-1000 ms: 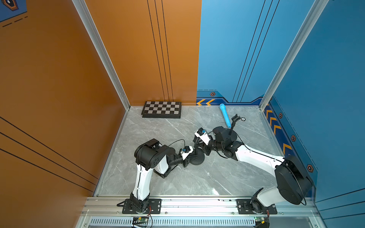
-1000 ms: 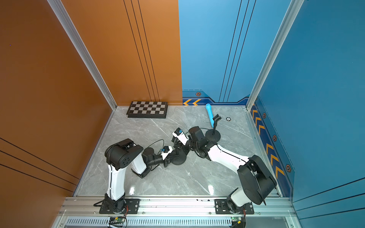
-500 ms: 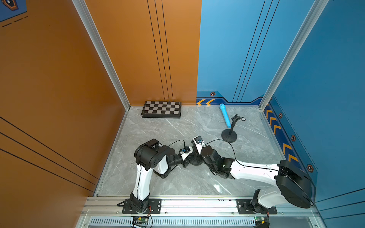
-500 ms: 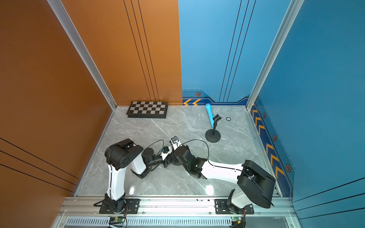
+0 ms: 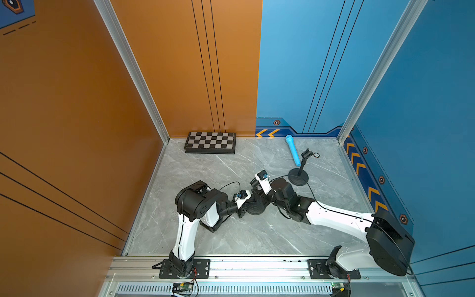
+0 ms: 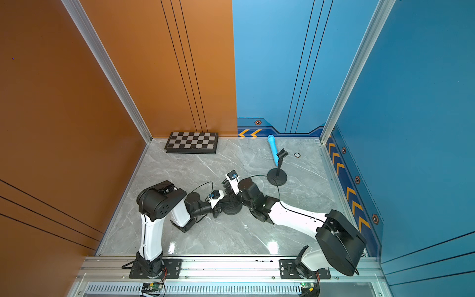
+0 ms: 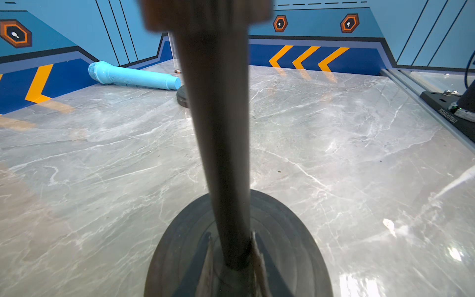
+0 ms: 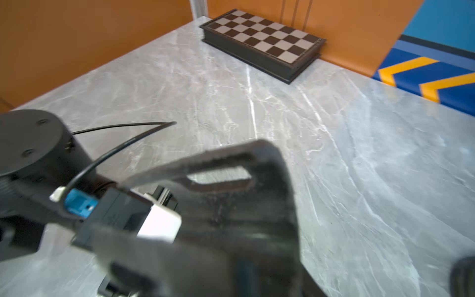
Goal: Assemble a microphone stand
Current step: Screw the microphone stand pole into the microphone stand base.
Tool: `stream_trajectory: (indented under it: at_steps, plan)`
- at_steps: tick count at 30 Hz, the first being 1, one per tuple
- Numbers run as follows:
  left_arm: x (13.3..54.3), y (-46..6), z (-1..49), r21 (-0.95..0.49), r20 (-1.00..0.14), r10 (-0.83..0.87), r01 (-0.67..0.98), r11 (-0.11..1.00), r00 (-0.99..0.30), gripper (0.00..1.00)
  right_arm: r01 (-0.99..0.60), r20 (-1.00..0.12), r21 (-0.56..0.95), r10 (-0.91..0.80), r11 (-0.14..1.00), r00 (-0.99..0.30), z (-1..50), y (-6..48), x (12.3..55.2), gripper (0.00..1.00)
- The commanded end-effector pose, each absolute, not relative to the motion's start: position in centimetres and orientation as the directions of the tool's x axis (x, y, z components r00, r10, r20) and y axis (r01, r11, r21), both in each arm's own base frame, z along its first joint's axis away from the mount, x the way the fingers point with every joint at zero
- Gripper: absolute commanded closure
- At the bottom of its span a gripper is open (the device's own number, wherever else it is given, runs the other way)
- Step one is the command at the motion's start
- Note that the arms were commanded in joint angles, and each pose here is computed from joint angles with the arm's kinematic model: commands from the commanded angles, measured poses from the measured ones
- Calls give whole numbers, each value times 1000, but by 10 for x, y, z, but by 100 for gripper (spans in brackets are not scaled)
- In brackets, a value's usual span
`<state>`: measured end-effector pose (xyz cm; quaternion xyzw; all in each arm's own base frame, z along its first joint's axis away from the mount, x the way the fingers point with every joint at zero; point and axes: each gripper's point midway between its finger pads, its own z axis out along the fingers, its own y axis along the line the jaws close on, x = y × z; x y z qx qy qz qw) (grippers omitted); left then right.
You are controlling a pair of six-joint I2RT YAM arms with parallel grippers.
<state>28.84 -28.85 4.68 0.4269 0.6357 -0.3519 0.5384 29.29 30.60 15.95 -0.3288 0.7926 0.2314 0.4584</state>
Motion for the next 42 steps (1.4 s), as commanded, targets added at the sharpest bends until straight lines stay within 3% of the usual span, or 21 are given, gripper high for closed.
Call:
stream_trajectory:
  at_steps: [1, 4, 20, 22, 29, 35, 42]
  plan:
    - [284, -273, 1, -79, -941, 262, 895, 438, -212, 73, -933, -863, 103, -435, 346, -256, 149, 319, 241, 49]
    - [284, -274, 3, -79, -943, 258, 897, 435, -209, 73, -953, -859, 57, -472, 296, -198, 150, 317, 242, 50]
    - [284, -273, 0, -96, -941, 254, 896, 433, -224, 73, -965, -853, 95, -480, 244, -206, 156, 316, 294, 50]
    - [284, -273, -1, -99, -940, 255, 896, 434, -227, 73, -968, -857, 98, -475, 231, -200, 157, 317, 295, 53]
    - [284, -273, -3, -101, -938, 257, 894, 436, -231, 73, -962, -853, 107, -473, 253, -219, 151, 317, 298, 75]
    - [284, -272, -2, -101, -938, 257, 894, 437, -231, 73, -911, -853, 51, -457, 410, -253, 141, 313, 307, 96]
    - [285, -272, -3, -102, -938, 257, 893, 439, -233, 73, -671, -903, -38, -312, 740, -294, 145, 311, 307, 100]
